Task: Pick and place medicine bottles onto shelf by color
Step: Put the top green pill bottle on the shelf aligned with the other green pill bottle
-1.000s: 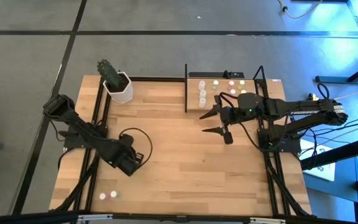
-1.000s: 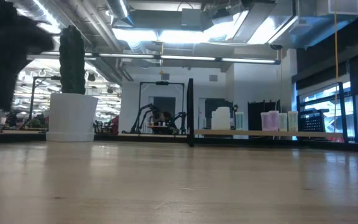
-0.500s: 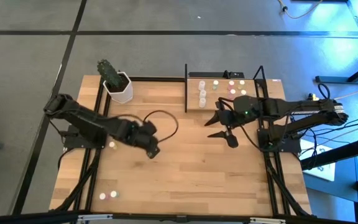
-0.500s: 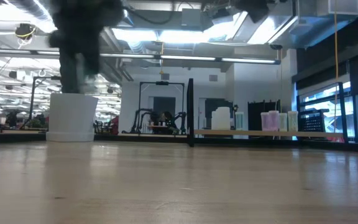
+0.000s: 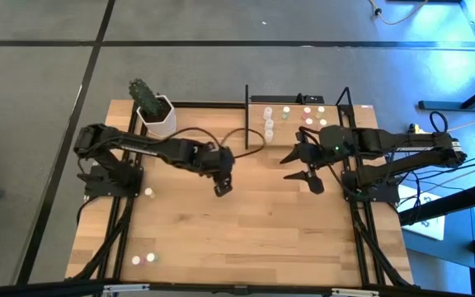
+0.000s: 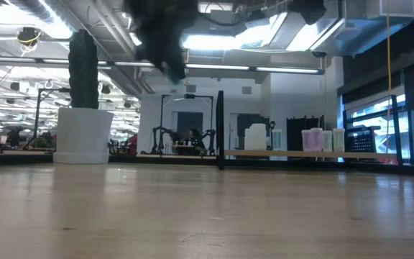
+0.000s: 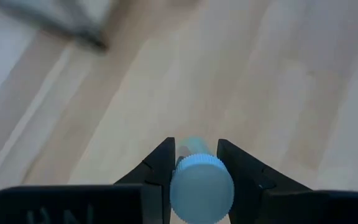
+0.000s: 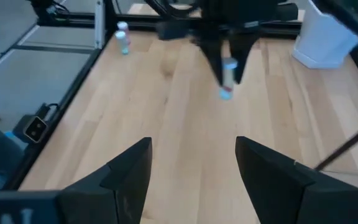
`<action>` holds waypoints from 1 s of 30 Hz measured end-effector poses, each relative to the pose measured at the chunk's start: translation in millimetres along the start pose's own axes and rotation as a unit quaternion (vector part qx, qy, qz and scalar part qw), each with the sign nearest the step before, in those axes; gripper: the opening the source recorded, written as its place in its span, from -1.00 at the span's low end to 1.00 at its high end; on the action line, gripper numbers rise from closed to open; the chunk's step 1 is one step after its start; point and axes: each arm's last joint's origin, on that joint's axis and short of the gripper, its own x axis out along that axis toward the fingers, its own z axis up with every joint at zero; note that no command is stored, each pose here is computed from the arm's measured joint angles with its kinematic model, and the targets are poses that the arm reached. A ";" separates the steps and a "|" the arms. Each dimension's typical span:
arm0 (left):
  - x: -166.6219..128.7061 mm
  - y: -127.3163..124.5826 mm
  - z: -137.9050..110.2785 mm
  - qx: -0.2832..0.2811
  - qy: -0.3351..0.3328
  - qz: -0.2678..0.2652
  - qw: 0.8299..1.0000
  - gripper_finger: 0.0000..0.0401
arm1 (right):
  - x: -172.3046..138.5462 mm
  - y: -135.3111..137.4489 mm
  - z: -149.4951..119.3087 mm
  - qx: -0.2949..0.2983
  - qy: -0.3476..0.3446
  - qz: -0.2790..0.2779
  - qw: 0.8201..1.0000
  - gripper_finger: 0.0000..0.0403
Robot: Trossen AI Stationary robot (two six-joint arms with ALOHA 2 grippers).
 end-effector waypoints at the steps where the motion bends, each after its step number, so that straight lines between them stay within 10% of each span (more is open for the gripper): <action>1: 3.5 -2.6 5.3 0.024 -0.005 -0.018 1.000 -0.55 | 0.2 -0.2 -1.1 0.001 0.006 -0.003 1.000 0.15; 9: 29.4 -7.1 20.8 0.112 -0.028 -0.074 0.991 -0.55 | 0.0 -2.1 -8.0 0.006 0.042 -0.038 0.998 0.15; 30: 83.4 -17.2 5.2 0.137 0.048 -0.079 0.986 -0.55 | 0.1 -2.2 -8.0 0.006 0.042 -0.039 0.998 0.15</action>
